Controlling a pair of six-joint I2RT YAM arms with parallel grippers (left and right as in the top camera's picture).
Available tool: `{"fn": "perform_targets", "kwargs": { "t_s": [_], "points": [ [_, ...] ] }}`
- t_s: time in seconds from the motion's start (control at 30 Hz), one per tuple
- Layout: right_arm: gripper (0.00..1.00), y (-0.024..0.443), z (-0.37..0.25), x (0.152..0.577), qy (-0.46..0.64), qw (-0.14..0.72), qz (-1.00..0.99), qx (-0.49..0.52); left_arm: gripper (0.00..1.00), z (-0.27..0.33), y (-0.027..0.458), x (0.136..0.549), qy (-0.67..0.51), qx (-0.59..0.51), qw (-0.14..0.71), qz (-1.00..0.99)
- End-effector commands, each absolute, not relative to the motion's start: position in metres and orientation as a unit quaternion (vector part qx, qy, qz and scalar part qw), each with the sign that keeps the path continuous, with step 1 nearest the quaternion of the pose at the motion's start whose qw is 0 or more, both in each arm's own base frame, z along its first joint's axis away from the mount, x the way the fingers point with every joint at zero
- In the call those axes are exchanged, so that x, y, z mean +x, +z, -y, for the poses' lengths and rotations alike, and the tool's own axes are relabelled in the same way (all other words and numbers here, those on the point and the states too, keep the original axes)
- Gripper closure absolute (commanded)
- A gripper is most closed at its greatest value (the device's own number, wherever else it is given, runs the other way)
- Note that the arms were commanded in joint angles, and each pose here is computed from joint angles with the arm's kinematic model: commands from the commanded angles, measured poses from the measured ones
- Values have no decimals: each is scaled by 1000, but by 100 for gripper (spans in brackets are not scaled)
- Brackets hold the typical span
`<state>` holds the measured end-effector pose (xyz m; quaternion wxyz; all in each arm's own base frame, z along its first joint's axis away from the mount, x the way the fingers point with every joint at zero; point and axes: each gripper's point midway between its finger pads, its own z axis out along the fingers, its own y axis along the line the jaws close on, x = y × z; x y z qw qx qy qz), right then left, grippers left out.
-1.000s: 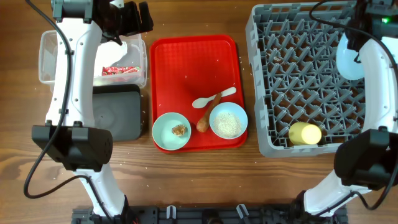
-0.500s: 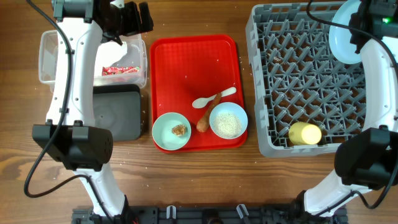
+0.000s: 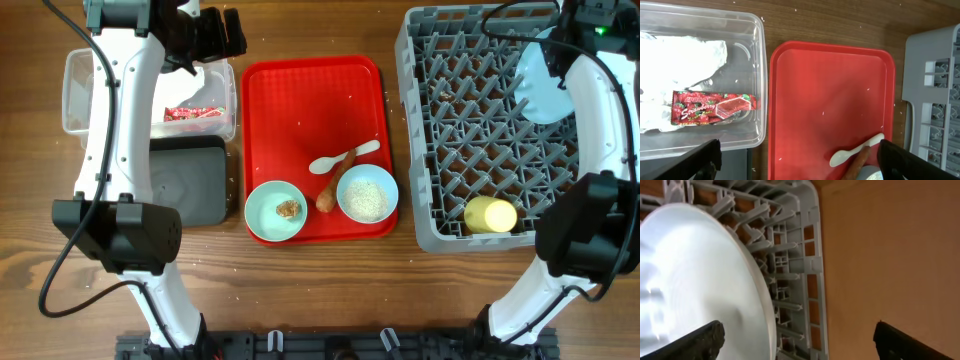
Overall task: Sort waste into correct bins and load items into the dishwasher rack
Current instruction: 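Stand the blue plate upright in the dish rack with the right gripper, then grasp the carrot on the red tray with the left gripper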
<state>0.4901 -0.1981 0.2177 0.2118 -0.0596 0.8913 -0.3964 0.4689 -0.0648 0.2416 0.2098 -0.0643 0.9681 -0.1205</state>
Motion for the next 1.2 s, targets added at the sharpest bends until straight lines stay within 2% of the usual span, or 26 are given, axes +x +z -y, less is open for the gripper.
{"fn": "perform_targets", "kwargs": {
  "t_s": [0.0,0.07,0.1,0.17,0.3,0.37,0.53,0.73,0.8,0.87,1.07,1.17],
  "points": [
    [0,279,187,492,-402,293,-867,-27,0,64,234,468,-114,-70,197,-971],
    [0,325,142,489,-326,390,-861,-26,0,66,233,462,-114,-69,187,-973],
    [0,334,125,487,-293,412,-862,-27,0,67,233,460,-114,-67,185,-974],
    [0,353,53,467,-140,461,-875,-51,1,77,238,450,-115,-56,177,-976],
    [0,358,-54,431,114,458,-864,-176,2,107,244,426,-119,-21,157,-980],
    [0,339,-69,421,174,414,-879,-162,3,122,238,402,-110,-2,115,-987],
    [3,282,-89,409,203,324,-911,-154,1,148,232,376,-76,44,87,-992],
    [6,272,-78,416,156,318,-930,-102,5,176,216,361,-73,83,65,-992],
    [7,273,-74,418,148,320,-932,-85,9,196,174,349,-64,110,34,-991],
    [7,274,-74,419,148,323,-931,-85,12,209,154,345,-64,126,30,-990],
    [11,274,-71,421,138,327,-931,-82,39,263,112,331,-81,190,55,-977],
    [12,273,-71,420,139,325,-932,-82,40,272,99,321,-80,205,49,-974]
  ]
}}
